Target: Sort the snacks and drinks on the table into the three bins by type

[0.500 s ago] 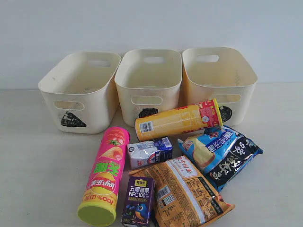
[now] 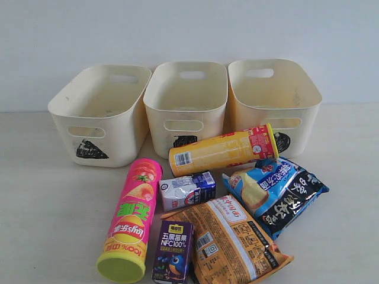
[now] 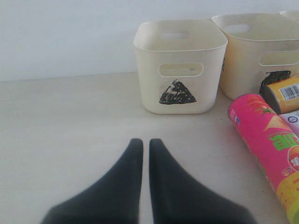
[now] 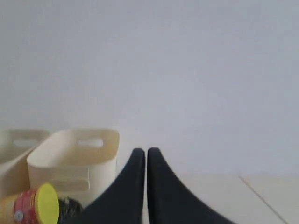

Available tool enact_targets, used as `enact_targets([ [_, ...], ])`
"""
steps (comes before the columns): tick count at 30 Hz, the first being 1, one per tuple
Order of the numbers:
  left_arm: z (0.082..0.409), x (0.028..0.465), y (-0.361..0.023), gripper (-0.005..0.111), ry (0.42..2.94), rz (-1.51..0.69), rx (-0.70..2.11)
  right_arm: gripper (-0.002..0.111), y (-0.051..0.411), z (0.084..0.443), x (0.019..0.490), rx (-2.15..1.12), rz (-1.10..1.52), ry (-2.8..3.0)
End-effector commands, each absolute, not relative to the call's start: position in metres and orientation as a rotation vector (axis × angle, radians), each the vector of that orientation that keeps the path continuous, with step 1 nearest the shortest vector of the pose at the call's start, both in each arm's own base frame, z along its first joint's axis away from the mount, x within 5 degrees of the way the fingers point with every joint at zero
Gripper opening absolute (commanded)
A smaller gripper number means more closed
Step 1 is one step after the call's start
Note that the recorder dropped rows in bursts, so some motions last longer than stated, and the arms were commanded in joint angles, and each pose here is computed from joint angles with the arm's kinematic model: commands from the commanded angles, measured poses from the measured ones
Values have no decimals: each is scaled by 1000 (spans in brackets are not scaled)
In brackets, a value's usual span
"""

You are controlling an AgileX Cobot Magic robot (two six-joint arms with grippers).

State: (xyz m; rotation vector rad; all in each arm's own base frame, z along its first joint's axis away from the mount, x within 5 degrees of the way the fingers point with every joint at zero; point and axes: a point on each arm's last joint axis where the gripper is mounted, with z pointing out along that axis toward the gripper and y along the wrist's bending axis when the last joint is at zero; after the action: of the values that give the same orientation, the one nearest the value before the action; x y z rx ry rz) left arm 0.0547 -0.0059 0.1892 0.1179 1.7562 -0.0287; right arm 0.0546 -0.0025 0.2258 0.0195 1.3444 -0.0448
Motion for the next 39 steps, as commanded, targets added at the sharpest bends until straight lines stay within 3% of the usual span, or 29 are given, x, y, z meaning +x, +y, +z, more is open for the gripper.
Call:
enact_targets([
  [1,190,55,-6,4,1740,-24,113,0,-3,247,46,40,-40,1089],
  [12,190,55,-6,4,1740,-24,113,0,-4,301,29,240,338,920],
  [18,190,55,-6,4,1740,-24,113,0,-2,348,35,282,364,1106],
  [26,190,55,-6,4,1740,-24,113,0,-5,410,58,209,296,879],
  [31,190,55,-6,4,1740,-24,113,0,-5,399,96,307,353,1194],
  [39,190,55,-6,4,1740,-24,113,0,-2,328,151,396,267,1958],
])
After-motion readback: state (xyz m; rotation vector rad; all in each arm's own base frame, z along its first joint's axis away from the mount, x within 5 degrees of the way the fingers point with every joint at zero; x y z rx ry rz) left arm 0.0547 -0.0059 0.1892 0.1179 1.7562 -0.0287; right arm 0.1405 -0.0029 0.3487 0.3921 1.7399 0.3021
